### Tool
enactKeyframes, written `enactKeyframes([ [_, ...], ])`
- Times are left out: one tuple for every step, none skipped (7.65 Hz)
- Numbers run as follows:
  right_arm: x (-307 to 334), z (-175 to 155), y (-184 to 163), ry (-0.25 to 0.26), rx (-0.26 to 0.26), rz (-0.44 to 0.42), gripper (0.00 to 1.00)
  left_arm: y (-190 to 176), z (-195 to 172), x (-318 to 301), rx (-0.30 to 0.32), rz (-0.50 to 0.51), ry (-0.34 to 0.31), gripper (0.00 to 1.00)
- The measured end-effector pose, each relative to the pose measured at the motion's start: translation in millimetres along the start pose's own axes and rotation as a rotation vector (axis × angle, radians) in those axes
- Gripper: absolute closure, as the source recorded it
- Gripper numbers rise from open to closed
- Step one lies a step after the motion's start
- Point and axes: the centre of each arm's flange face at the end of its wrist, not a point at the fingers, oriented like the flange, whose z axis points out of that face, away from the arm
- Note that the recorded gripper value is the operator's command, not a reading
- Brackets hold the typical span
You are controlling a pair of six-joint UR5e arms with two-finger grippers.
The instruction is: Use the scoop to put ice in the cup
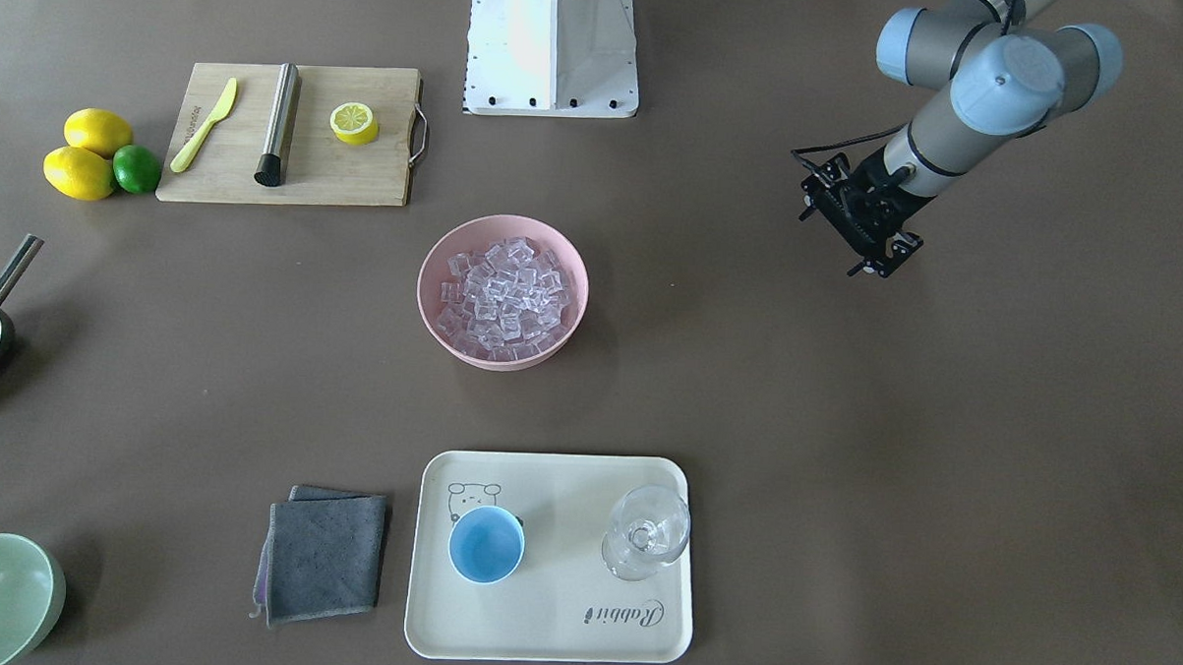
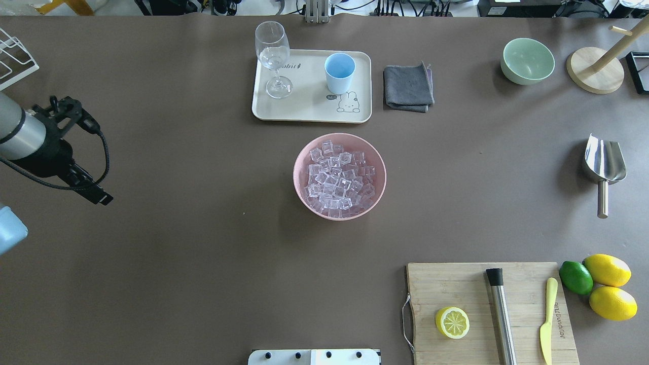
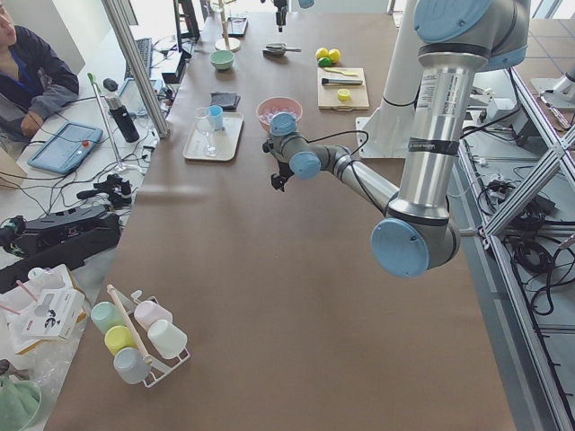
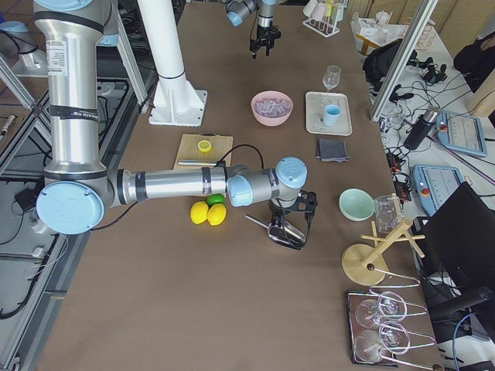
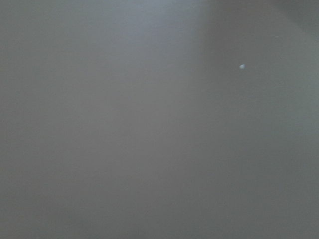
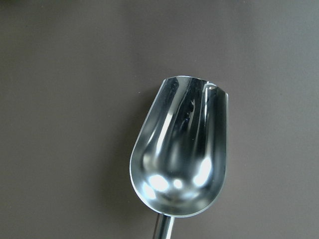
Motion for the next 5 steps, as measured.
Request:
enactKeyframes([
  [-12, 15, 3, 0.002, -0.018, 0.09, 0.0, -17, 19, 30, 0.027, 0.077, -0.002, 0.02],
  [-14, 30, 6, 0.013, -0.042, 0.156, 0.0, -32, 33, 50, 0.063, 0.134, 0.01, 0.02],
  [-8, 44, 7, 0.028, -0.066, 0.198, 0.0, -44, 46, 63, 0.108, 0.183, 0.031, 0.02],
  [-1, 58, 8, 0.043, -0.088, 0.223, 0.0, -54, 55, 73, 0.159, 0.227, 0.052, 0.02],
  [-3, 72, 9, 0.057, -0.111, 0.223, 0.0, -66, 62, 78, 0.212, 0.262, 0.068, 0.02],
])
